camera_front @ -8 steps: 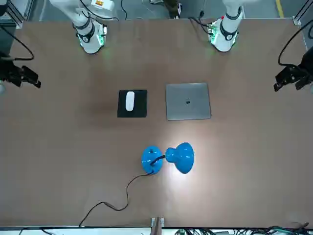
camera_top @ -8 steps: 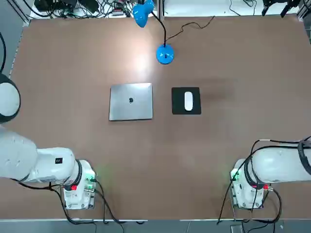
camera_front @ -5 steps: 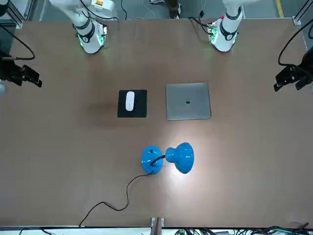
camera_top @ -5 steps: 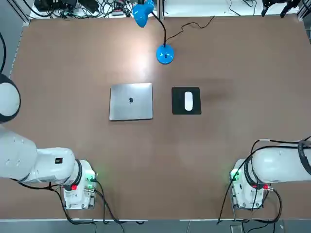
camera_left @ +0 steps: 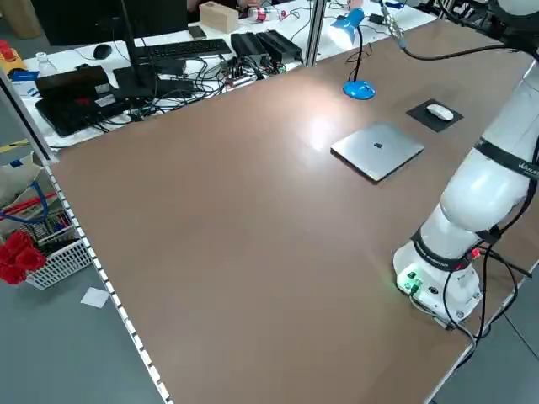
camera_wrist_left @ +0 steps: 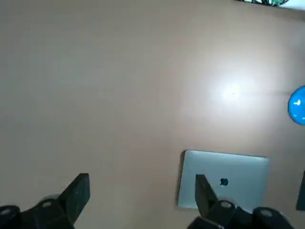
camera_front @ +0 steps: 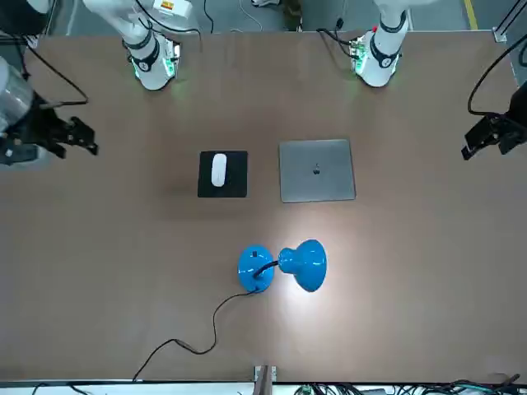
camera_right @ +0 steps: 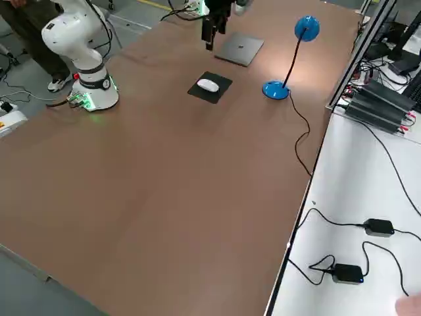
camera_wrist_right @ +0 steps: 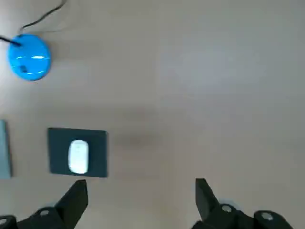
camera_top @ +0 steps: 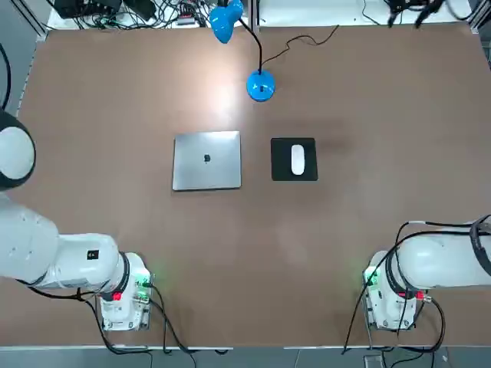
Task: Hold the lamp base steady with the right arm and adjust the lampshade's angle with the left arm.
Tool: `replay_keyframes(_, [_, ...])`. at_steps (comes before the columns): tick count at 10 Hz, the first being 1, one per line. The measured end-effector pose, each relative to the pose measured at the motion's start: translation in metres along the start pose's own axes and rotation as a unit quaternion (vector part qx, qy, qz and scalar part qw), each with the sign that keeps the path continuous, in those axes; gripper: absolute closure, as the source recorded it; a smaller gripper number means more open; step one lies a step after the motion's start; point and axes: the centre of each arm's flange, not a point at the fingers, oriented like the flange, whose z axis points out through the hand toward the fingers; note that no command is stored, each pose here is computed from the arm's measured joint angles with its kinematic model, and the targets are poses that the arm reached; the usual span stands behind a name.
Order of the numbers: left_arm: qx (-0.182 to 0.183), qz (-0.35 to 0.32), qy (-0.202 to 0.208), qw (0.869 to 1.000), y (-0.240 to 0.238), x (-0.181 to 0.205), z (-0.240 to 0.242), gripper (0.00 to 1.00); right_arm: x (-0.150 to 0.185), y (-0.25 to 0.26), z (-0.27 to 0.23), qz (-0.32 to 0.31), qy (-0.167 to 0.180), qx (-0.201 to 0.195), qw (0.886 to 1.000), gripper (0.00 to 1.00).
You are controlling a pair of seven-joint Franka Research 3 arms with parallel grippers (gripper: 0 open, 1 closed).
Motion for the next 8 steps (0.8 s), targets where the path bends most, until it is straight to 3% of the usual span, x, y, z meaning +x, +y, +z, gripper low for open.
replay_keyframes(2, [-0.013,0.003,-0.007,1.000,0.022,0.019,0.018,0.01,0.020,-0.053,0.043,-0.038,0.017,0.026,0.999,0.00])
replay_keyframes(4, [-0.023,0.042,0.007,0.999,0.050,0.040,0.035,0.01,0.044,-0.130,0.096,-0.095,0.065,0.046,0.992,0.00])
replay_keyframes(6, [-0.042,0.088,0.048,0.994,0.079,0.056,0.045,0.01,0.066,-0.180,0.152,-0.130,0.123,0.075,0.981,0.00])
replay_keyframes(8, [-0.049,0.162,0.066,0.983,0.103,0.059,0.054,0.01,0.086,-0.206,0.209,-0.184,0.193,0.069,0.961,0.00])
